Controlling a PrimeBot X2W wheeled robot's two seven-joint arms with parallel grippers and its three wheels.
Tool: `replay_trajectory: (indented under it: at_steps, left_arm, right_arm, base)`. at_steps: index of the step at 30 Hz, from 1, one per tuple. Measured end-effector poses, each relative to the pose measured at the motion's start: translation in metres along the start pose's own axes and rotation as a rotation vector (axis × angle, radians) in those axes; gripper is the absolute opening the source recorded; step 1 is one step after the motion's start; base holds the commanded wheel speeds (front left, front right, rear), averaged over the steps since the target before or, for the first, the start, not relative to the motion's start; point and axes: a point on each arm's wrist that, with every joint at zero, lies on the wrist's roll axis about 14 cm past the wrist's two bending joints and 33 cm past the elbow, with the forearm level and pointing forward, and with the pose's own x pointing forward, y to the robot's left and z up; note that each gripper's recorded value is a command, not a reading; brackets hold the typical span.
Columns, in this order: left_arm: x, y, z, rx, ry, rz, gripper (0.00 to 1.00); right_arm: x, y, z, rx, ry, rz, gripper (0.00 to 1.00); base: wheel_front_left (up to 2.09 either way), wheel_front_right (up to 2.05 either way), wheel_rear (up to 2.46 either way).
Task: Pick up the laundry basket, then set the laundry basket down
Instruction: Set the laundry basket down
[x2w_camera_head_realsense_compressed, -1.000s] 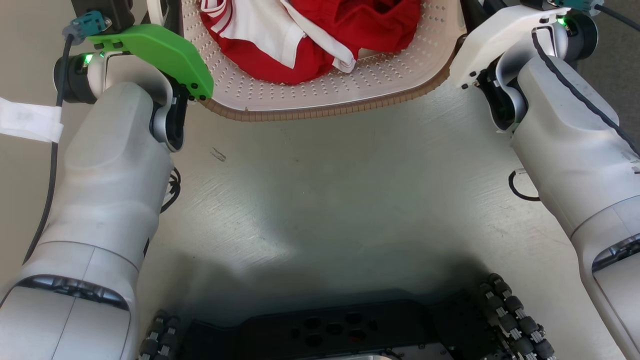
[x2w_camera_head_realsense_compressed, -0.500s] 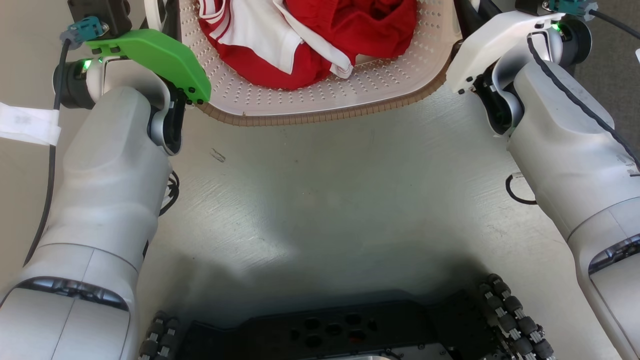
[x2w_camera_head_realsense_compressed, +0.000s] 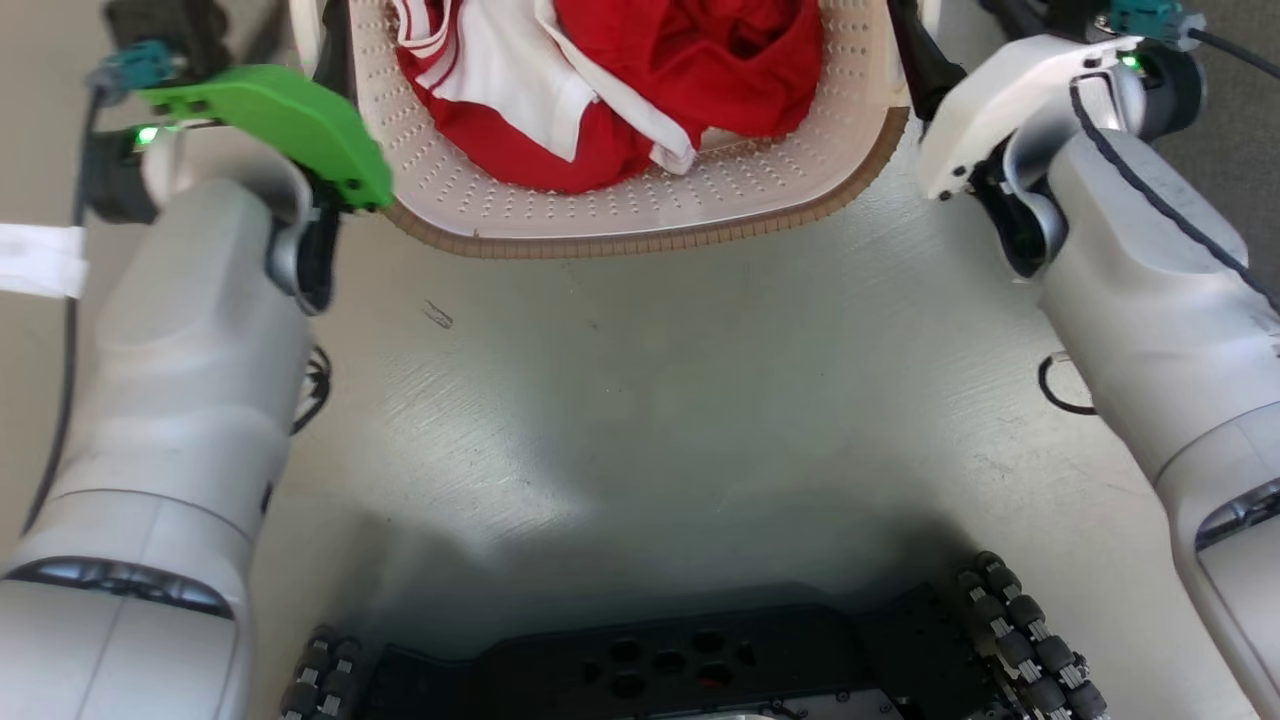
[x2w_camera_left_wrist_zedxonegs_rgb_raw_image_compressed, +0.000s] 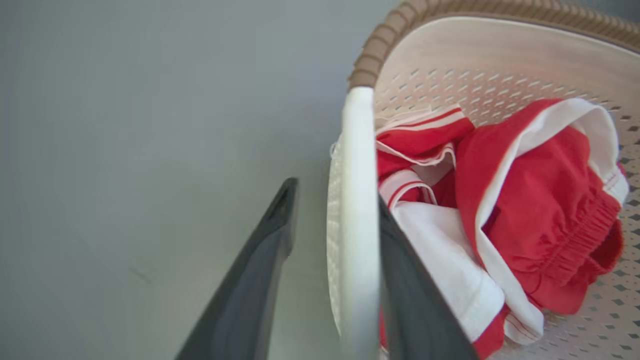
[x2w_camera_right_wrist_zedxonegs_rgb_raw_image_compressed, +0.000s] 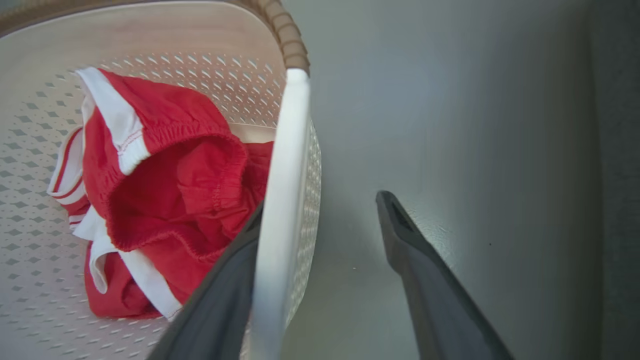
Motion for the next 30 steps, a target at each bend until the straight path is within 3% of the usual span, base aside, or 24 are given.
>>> replay_trajectory:
  at_steps: [15,30]
  left_arm:
    - [-0.016,-0.006,0.026,0.017,-0.047,-0.021,1.0]
    - [-0.066,-0.044,0.098,0.157,-0.23,-0.074,1.0]
  right_arm:
    - [-0.018,0.018,0.019,-0.003,-0.049,0.046,1.0]
    - [-0.078,0.003,0.112,0.04,-0.302,-0.031,1.0]
  base:
    - [0.0,0.0,0.0]
    - [0.0,0.0,0.0]
